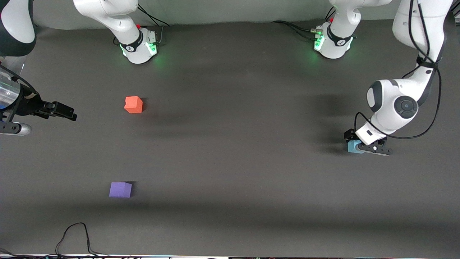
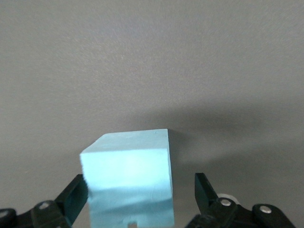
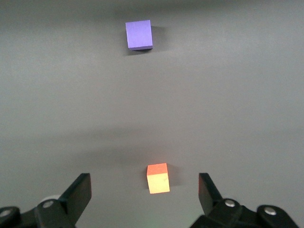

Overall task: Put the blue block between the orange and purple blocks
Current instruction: 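Lower the left gripper onto the light blue block and close it, then lift the blue block and carry it with the left gripper toward the table middle, then set the blue block down with the left gripper while the right gripper reaches it, then grasp the blue block with the right gripper while the left gripper withdraws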

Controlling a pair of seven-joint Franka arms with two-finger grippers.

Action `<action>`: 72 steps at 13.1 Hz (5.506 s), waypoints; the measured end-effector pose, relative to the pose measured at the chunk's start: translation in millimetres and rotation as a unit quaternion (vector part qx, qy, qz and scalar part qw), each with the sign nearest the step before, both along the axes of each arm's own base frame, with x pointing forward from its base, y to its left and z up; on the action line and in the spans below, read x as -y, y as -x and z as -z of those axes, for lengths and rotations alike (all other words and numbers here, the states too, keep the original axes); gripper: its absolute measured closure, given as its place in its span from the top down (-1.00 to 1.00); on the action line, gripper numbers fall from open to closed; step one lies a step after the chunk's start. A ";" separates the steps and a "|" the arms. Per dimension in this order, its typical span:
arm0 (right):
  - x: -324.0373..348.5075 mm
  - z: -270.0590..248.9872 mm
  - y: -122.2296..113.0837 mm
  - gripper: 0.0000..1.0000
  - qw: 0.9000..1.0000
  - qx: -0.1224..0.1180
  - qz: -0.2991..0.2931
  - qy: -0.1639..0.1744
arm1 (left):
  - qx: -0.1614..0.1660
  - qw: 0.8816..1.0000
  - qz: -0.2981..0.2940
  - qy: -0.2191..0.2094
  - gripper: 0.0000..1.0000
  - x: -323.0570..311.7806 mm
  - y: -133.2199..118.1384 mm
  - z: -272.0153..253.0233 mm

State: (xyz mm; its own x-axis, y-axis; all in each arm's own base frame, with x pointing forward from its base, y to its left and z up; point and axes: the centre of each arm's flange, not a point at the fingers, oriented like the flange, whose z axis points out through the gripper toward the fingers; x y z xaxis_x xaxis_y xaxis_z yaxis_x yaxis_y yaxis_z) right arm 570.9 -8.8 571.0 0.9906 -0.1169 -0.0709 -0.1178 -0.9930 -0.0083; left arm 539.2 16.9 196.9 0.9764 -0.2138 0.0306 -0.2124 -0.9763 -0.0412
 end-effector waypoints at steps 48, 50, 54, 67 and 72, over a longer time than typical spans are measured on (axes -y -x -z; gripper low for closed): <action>-97.2 12.6 -0.5 1.00 0.997 -0.004 -0.043 -0.060 | -0.062 0.986 -0.156 0.000 1.00 529.6 63.5 -99.6; -169.9 29.1 2.7 1.00 0.998 -0.007 -0.039 -0.055 | -0.070 0.985 -0.155 0.011 1.00 477.1 31.2 -179.0; -313.3 79.2 25.6 1.00 0.997 0.004 -0.056 -0.050 | -0.094 0.986 -0.137 0.020 1.00 308.9 -40.9 -264.2; -490.9 365.7 128.8 1.00 0.997 0.036 -0.054 -0.032 | -0.077 0.993 -0.091 0.025 1.00 21.9 -47.1 -370.2; -474.1 384.8 134.4 0.38 0.998 0.042 -0.048 -0.028 | -0.074 0.993 -0.094 0.018 1.00 27.6 -27.6 -376.2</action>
